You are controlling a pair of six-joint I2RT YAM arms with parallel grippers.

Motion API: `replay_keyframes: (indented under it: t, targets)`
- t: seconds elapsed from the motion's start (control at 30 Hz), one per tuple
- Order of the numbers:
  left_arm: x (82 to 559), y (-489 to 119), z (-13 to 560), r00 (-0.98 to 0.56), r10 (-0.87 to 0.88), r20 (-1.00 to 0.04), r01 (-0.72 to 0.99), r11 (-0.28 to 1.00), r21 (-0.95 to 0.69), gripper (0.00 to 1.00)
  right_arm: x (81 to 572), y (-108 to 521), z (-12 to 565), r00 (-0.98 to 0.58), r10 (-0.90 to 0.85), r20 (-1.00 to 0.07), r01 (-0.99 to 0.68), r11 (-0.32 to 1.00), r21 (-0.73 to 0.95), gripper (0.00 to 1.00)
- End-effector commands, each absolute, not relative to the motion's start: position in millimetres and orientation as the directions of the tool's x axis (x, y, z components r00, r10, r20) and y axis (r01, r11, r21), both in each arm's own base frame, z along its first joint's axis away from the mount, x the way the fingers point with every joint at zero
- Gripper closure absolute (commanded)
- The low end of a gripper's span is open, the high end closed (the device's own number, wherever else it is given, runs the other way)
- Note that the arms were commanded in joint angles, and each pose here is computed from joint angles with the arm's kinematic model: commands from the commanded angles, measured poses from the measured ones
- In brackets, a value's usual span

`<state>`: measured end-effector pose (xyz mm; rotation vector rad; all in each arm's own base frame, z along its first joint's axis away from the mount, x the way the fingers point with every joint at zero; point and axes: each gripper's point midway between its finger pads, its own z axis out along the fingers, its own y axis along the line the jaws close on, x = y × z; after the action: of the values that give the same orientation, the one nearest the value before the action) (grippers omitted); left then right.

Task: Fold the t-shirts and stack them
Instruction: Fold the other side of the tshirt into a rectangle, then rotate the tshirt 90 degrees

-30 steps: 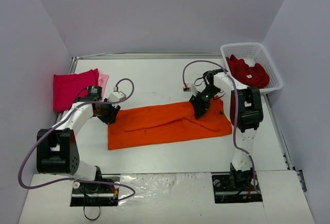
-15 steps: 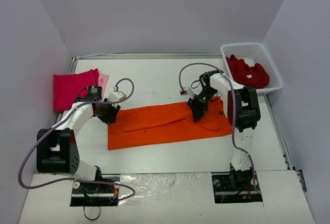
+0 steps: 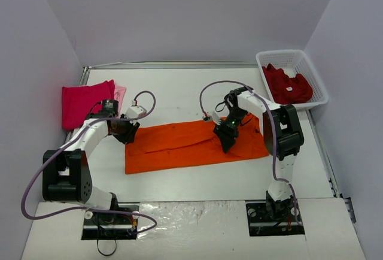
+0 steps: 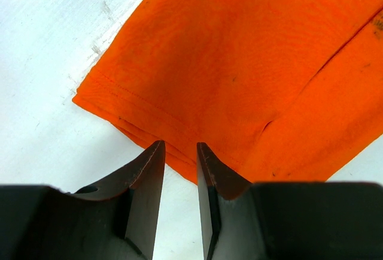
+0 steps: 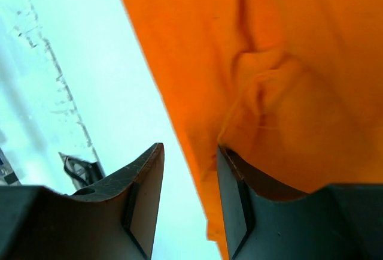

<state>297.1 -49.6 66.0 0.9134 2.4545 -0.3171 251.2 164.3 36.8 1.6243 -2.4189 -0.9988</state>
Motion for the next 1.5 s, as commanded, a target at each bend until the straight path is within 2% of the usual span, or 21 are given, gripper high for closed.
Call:
replay_keyframes:
  t: [0.0,0.2,0.47,0.57,0.63,0.67,0.7,0.73,0.8,0.83,0.87,1.1,1.47]
  targets:
    - [307,-48,81,-0.636,0.53,-0.562,0.651,0.759,-0.021,0.73,223,156,67,-0.412,-0.871,-0.267,-0.807,0.212,0.552,0.63]
    - [308,-49,79,-0.64,0.526,-0.56,0.649,0.76,-0.028,0.73,213,144,73,-0.403,-0.887,-0.227,-0.81,0.231,0.539,0.62]
    - [306,-49,78,-0.642,0.527,-0.557,0.649,0.76,-0.029,0.73,222,150,82,-0.4,-0.879,-0.26,-0.821,0.217,0.528,0.64]
    - [305,-51,77,-0.643,0.526,-0.556,0.654,0.756,-0.042,0.73,229,150,79,-0.419,-0.87,-0.261,-0.821,0.24,0.518,0.73]
    - [306,-52,80,-0.641,0.523,-0.561,0.653,0.756,-0.042,0.73,236,149,77,-0.441,-0.86,-0.258,-0.823,0.273,0.497,0.82]
    - [307,-52,81,-0.637,0.525,-0.564,0.655,0.754,-0.039,0.73,241,146,78,-0.46,-0.849,-0.262,-0.823,0.297,0.484,0.95]
    - [308,-52,84,-0.633,0.527,-0.567,0.657,0.753,-0.033,0.74,248,146,78,-0.463,-0.843,-0.274,-0.833,0.308,0.46,1.0]
    - [313,-50,89,-0.624,0.53,-0.575,0.656,0.754,-0.017,0.75,252,145,81,-0.475,-0.833,-0.283,-0.833,0.322,0.449,1.0]
    - [317,-49,94,-0.621,0.529,-0.578,0.651,0.759,-0.005,0.83,263,137,87,-0.5,-0.812,-0.302,-0.837,0.363,0.409,1.0]
    - [321,-50,98,-0.613,0.531,-0.585,0.654,0.756,0.001,0.88,266,133,90,-0.528,-0.795,-0.298,-0.826,0.4,0.396,1.0]
    - [323,-51,100,-0.609,0.532,-0.588,0.657,0.754,0.002,0.97,275,126,89,-0.557,-0.772,-0.307,-0.817,0.441,0.371,1.0]
    - [334,-60,106,-0.592,0.543,-0.596,0.683,0.73,-0.013,0.98,285,84,78,-0.698,-0.667,-0.259,-0.715,0.643,0.274,1.0]
    - [330,-62,109,-0.578,0.54,-0.612,0.688,0.726,-0.009,0.98,288,68,32,-0.77,-0.614,-0.173,-0.637,0.73,0.245,1.0]
